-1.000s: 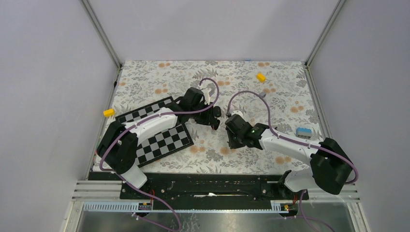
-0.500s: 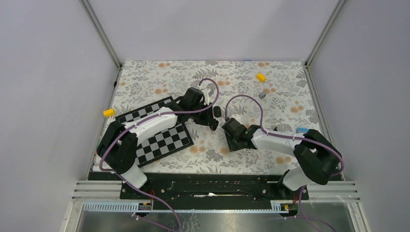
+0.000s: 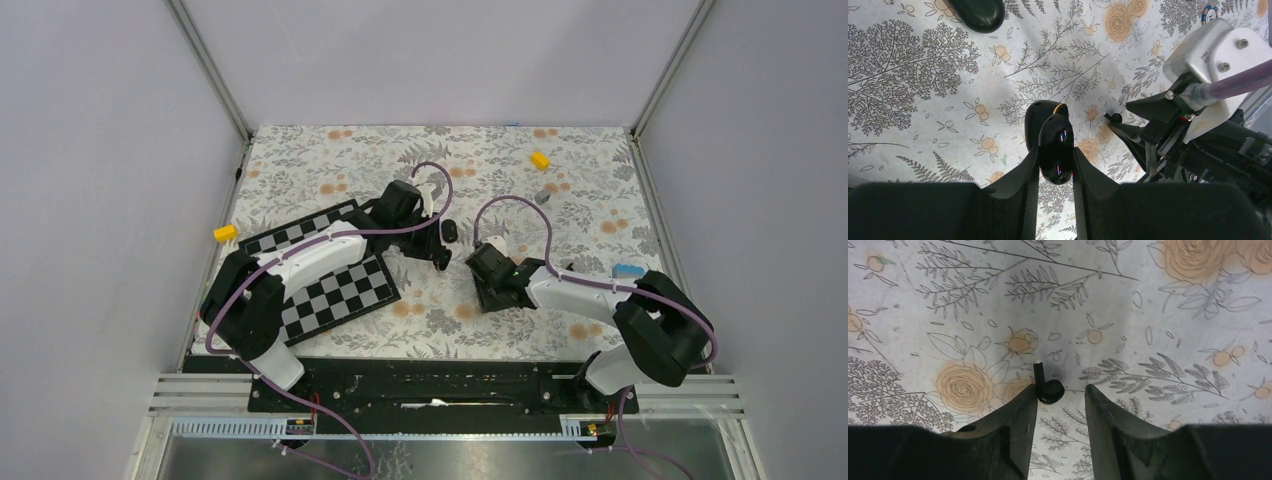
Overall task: Insert the wireless bluetooth earbuds into the charging case
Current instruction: Place the right earbud at the center of the board, then adjust the right earbud at the center of the board.
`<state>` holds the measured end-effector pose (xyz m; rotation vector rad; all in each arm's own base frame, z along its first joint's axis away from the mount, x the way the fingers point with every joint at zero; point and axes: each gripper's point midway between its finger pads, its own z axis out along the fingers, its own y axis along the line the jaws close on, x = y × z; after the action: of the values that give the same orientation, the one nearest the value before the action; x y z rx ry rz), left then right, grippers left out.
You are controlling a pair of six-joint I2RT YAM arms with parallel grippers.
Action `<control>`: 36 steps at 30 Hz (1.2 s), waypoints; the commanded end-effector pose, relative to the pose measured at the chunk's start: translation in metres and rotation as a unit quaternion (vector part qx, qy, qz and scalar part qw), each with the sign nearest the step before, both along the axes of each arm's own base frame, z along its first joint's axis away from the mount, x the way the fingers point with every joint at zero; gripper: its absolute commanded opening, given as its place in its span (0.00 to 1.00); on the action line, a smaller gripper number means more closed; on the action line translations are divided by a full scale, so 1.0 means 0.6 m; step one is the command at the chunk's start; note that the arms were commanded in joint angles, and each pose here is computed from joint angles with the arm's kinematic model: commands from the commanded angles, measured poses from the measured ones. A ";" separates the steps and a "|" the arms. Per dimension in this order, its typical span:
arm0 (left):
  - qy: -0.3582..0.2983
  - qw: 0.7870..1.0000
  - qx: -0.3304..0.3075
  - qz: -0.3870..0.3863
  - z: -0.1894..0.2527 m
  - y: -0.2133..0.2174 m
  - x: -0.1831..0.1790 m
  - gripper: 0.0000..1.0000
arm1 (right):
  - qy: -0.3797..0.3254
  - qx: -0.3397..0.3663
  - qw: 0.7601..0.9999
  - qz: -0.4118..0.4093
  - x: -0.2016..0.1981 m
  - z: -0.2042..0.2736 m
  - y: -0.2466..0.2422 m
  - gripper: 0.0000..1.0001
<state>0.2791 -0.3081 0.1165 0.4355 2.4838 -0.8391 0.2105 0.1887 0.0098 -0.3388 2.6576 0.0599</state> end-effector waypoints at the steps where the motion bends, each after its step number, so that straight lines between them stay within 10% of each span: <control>1: -0.035 0.999 -0.021 -0.001 0.043 -0.013 0.023 0.00 | -0.019 -0.013 0.999 -0.039 0.005 0.020 -0.037 0.47; 27: -0.015 0.999 -0.042 -0.013 0.046 -0.028 0.013 0.00 | -0.053 0.077 0.993 -0.076 0.051 0.050 0.003 0.33; 36: -0.023 0.999 -0.029 -0.007 0.047 -0.014 0.010 0.00 | 0.010 0.126 0.991 -0.030 0.030 0.011 0.055 0.47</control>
<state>0.2760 -0.3122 0.1171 0.4412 2.4989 -0.8724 0.2290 0.1988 0.0128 -0.1443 2.6333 0.2258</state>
